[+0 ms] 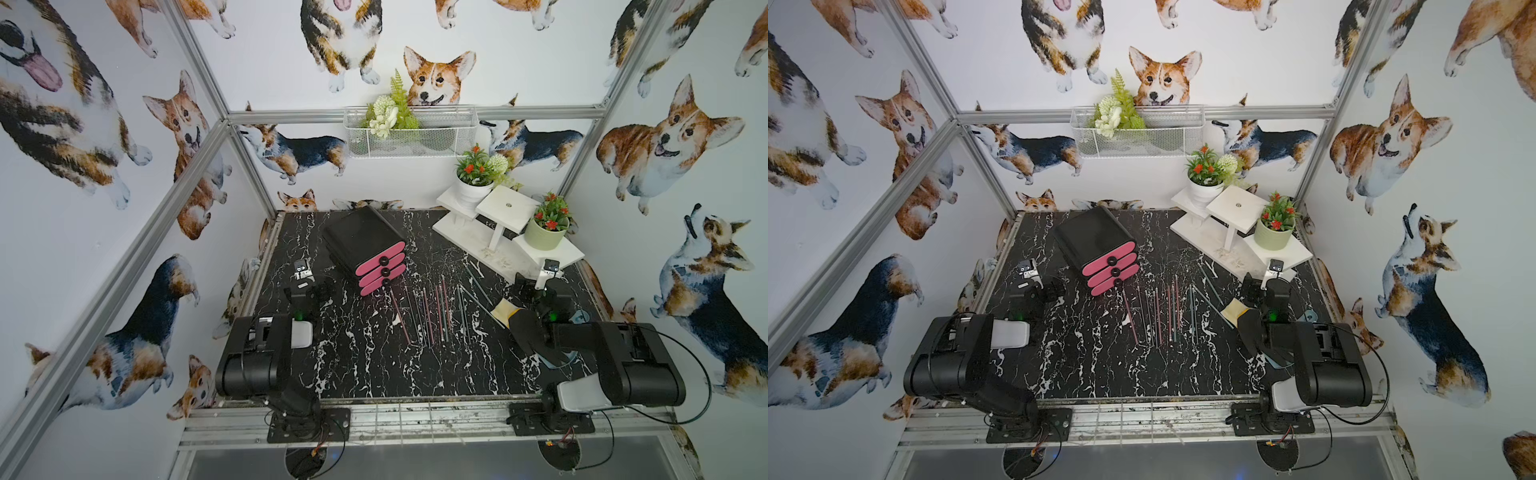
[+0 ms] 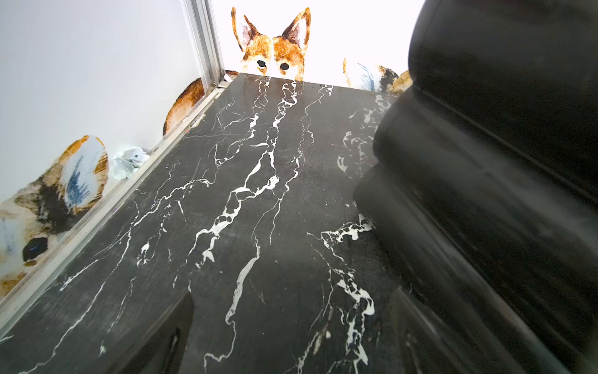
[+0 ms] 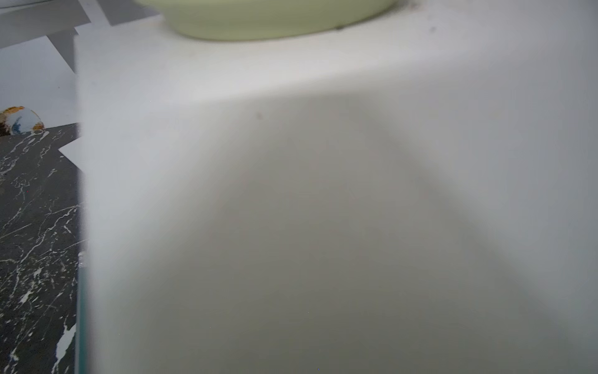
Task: Please place the pencils in the drawer according to their color
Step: Open the drawer in the storage box.
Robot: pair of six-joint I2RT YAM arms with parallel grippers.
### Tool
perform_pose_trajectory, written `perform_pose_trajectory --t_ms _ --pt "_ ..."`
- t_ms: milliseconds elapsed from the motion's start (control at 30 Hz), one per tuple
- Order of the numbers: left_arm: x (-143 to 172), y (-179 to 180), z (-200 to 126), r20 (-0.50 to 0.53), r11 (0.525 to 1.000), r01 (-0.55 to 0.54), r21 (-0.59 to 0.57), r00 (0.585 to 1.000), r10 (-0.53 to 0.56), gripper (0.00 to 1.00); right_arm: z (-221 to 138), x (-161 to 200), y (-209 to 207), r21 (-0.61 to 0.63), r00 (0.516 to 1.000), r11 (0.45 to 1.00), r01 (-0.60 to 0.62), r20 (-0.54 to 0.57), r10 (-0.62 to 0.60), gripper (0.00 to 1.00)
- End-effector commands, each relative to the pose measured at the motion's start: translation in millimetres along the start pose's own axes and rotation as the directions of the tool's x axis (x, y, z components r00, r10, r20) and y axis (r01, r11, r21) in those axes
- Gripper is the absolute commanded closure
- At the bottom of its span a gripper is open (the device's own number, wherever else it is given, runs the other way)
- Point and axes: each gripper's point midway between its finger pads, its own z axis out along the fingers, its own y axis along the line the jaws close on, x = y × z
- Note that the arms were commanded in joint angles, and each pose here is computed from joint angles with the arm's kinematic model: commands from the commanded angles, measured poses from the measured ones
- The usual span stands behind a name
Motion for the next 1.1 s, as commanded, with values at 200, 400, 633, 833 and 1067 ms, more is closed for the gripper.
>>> perform_pose_trajectory --t_ms 200,400,633,833,1067 --pt "-5 -2 -1 0.024 1.000 -0.014 -0.007 1.000 0.014 0.00 1 -3 1 -0.003 1.000 1.000 0.010 0.008 -0.010 0.00" --pt "-5 -2 -1 0.023 1.000 -0.013 -0.006 1.000 0.013 0.00 1 -4 1 -0.002 1.000 1.000 0.008 0.011 -0.008 0.00" --pt "-5 -2 -1 0.023 1.000 -0.012 -0.006 1.000 0.012 0.00 -1 -4 2 -0.008 1.000 1.000 0.014 0.016 -0.014 0.00" --pt "-5 -1 -1 0.022 1.000 -0.005 0.000 1.000 0.005 0.00 -13 -15 0 -0.004 0.999 1.000 0.005 0.049 -0.005 0.00" --pt "-16 18 -11 0.053 0.995 0.053 -0.085 0.997 -0.049 0.00 -48 -25 -12 0.070 0.998 0.996 -0.056 0.005 0.056 0.00"
